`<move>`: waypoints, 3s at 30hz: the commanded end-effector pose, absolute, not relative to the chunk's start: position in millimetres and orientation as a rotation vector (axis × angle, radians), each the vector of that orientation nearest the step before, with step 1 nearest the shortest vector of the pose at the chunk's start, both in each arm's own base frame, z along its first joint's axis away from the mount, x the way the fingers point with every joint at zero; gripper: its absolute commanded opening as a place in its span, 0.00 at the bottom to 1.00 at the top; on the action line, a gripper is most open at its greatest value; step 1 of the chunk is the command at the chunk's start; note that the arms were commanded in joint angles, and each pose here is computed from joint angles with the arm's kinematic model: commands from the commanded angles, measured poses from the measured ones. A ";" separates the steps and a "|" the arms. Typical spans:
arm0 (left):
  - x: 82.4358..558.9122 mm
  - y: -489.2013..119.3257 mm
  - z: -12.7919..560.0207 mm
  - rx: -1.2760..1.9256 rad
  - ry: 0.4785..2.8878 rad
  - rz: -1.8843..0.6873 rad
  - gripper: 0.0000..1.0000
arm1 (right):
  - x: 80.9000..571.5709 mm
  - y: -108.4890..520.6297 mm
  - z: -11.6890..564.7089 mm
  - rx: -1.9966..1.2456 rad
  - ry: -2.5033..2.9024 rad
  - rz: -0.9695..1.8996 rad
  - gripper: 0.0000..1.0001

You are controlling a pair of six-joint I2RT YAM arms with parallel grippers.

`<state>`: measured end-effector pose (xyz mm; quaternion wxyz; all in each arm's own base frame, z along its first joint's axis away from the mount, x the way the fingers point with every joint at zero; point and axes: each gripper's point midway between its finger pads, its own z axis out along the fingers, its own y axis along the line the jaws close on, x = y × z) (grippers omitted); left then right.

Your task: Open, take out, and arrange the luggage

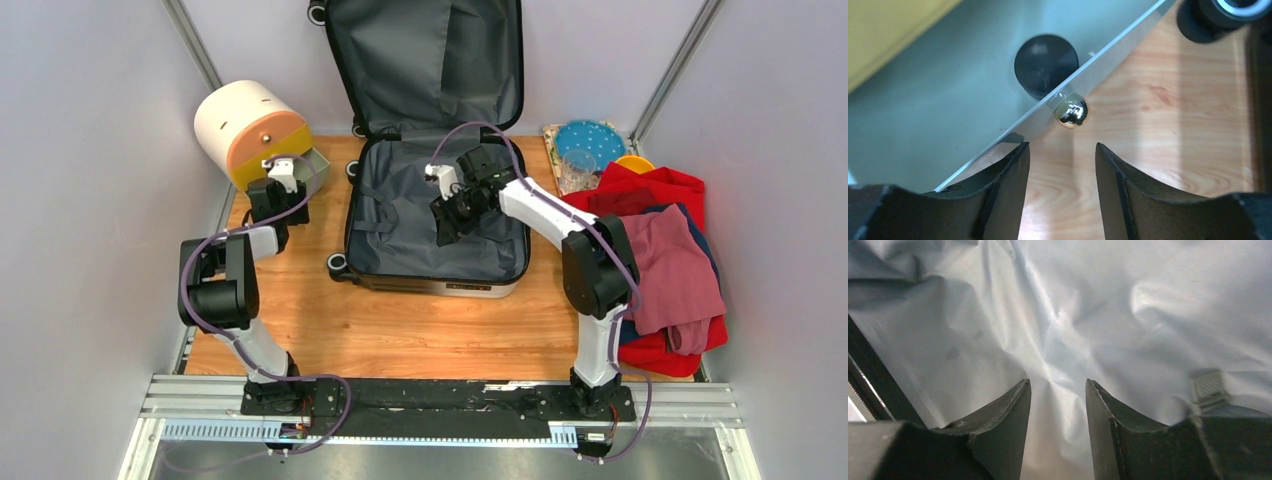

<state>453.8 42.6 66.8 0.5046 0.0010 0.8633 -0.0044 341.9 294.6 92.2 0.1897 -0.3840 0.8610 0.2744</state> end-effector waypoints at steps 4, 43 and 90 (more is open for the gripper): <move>498.6 93.8 111.7 0.007 1.870 0.313 0.63 | 360.7 287.1 151.0 -0.983 2.306 0.810 0.49; 448.7 21.3 164.7 0.148 2.148 -0.108 0.82 | 418.1 181.8 295.4 -0.539 1.998 0.505 0.87; 492.5 157.9 312.6 -0.614 1.727 -0.056 0.87 | 365.2 91.7 259.9 -0.215 2.072 0.592 0.89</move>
